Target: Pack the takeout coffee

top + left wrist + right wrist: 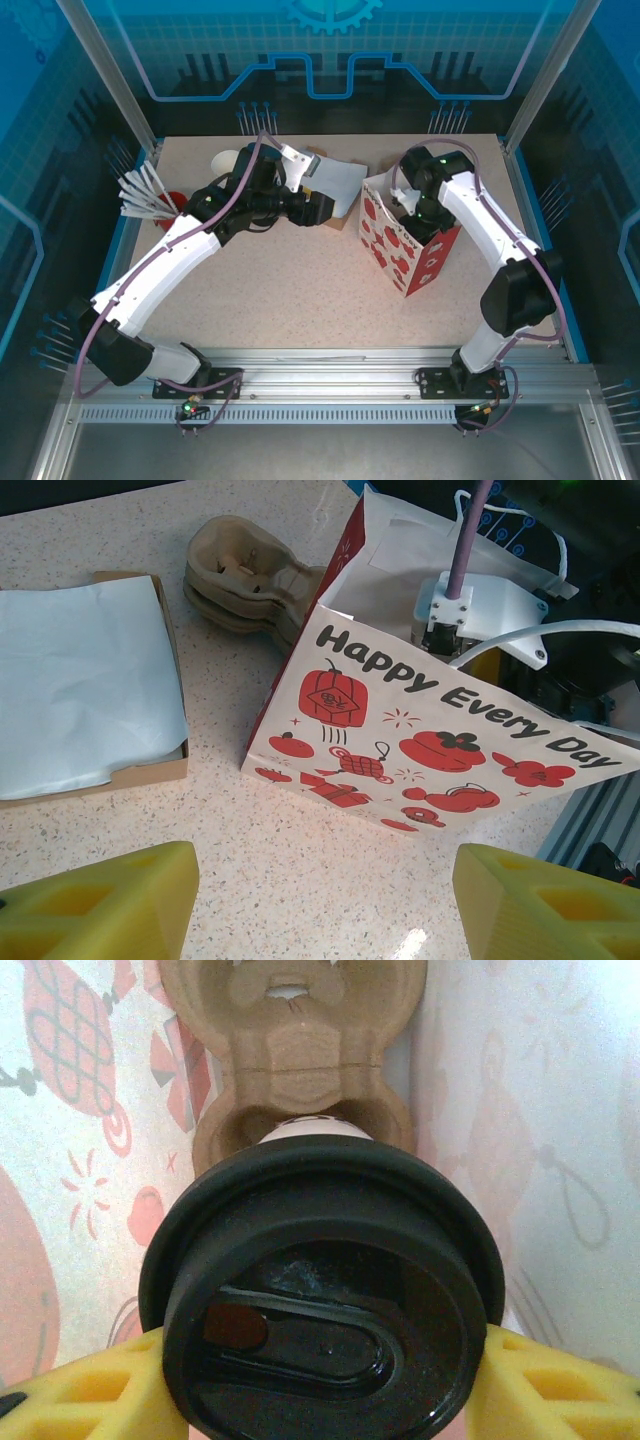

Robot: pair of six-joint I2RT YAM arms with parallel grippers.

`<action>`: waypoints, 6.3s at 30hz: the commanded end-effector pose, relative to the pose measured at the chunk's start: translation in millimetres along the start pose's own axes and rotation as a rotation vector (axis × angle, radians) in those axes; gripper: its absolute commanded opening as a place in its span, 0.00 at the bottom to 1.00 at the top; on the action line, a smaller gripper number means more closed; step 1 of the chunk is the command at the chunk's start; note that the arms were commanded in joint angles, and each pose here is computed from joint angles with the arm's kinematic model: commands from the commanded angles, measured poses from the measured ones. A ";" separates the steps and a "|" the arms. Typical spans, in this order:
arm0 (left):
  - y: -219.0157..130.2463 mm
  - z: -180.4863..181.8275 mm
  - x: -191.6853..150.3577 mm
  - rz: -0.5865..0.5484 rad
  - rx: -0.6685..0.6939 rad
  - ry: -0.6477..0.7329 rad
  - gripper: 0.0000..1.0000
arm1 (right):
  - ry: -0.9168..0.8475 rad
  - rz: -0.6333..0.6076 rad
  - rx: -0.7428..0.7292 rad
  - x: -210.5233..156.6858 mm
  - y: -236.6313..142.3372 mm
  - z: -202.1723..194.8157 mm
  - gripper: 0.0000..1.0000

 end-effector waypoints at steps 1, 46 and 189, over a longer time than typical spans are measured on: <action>-7.3 0.6 -0.9 -0.016 -0.004 -0.009 0.70 | 0.024 0.017 0.014 1.1 8.3 -3.2 0.41; -10.0 0.8 -4.3 -0.011 -0.006 -0.008 0.70 | 0.038 0.039 0.030 7.8 30.0 -6.1 0.40; -165.0 296.3 -62.0 -0.184 0.878 -0.905 0.48 | -0.698 -1.018 0.418 69.3 -102.3 253.8 0.87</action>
Point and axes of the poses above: each hand's point on the last joint's axis, 136 mm out from that joint toward the fingers, its own y axis out along the fingers, its own z axis along the line the jaws close on, x = y × z, the point moved 8 cm from there along -y, back along the fingers, and after that the axes turned 4 degrees about -y, right-handed, at the moved point
